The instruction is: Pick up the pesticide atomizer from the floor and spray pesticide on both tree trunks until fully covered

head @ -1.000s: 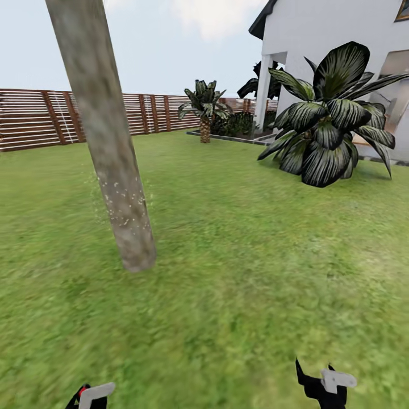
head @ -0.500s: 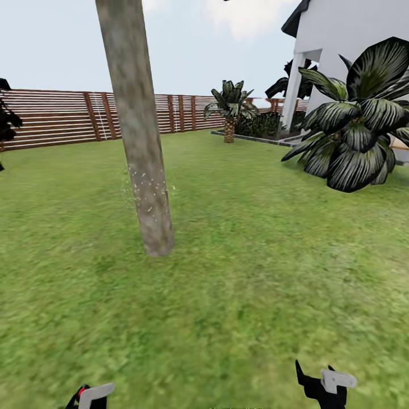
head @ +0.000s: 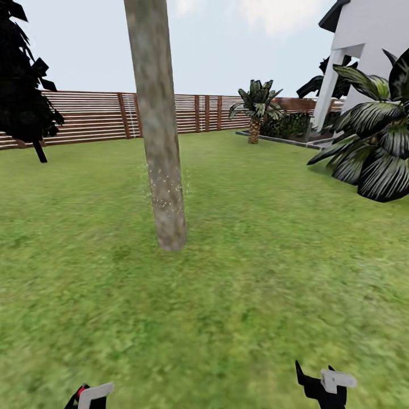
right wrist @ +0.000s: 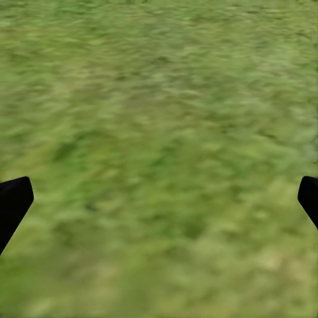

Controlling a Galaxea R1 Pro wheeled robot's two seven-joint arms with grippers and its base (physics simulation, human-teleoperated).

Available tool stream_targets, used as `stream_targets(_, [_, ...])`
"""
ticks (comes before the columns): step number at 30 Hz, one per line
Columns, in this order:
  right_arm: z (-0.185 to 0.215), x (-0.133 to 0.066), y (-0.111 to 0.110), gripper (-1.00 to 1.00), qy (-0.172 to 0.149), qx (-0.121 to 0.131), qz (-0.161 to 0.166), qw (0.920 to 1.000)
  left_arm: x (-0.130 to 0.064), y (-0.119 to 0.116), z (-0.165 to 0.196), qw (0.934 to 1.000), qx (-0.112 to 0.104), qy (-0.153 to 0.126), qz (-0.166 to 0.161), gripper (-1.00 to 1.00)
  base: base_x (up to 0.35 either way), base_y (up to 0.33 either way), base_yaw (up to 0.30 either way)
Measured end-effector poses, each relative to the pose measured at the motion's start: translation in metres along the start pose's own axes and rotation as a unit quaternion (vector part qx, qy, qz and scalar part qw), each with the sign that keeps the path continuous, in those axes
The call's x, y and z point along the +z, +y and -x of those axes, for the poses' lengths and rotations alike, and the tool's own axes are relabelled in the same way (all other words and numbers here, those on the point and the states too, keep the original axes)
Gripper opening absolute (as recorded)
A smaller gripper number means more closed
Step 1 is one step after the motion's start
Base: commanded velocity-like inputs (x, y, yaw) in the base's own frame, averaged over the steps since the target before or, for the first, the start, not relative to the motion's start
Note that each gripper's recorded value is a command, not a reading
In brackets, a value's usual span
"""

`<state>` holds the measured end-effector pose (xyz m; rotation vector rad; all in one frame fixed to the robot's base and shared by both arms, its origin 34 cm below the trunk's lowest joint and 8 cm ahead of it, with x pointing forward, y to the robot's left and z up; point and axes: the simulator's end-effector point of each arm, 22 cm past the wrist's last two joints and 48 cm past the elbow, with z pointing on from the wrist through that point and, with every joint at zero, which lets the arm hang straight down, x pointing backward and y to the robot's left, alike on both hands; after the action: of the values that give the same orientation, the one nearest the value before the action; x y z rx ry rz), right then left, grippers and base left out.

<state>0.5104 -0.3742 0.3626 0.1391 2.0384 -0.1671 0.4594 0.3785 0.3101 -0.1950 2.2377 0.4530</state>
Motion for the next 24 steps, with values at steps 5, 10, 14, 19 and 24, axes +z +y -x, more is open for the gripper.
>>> stream_targets(5, [0.0000, 0.0000, -0.0001, 1.00, 0.000, 0.000, 0.000, 1.0000, -0.0002, 0.0004, -0.0002, 1.0000, 0.000, 0.000, 0.001, -1.00, -0.211, -0.216, 0.279])
stream_targets(10, [0.0011, 0.0000, 0.0000, 1.00, -0.001, 0.000, 0.000, 1.0000, 0.0000, 0.0013, 0.0009, 1.0000, -0.001, -0.001, 0.001, -1.00, -0.225, -0.207, 0.278])
stream_targets(14, [0.0024, 0.0000, -0.0001, 1.00, -0.003, 0.000, 0.000, 1.0000, 0.0000, 0.0032, 0.0011, 1.0000, -0.007, 0.000, 0.005, -1.00, -0.184, -0.220, 0.273])
stream_targets(19, [0.0045, 0.0001, -0.0004, 1.00, -0.005, 0.000, 0.000, 1.0000, -0.0001, 0.0058, 0.0013, 0.9998, -0.019, 0.001, 0.011, -1.00, -0.075, -0.251, 0.269])
stream_targets(24, [0.0064, 0.0002, -0.0004, 1.00, -0.007, 0.001, 0.000, 1.0000, -0.0002, 0.0060, 0.0027, 0.9997, -0.021, 0.000, 0.011, -1.00, -0.001, -0.268, 0.267])
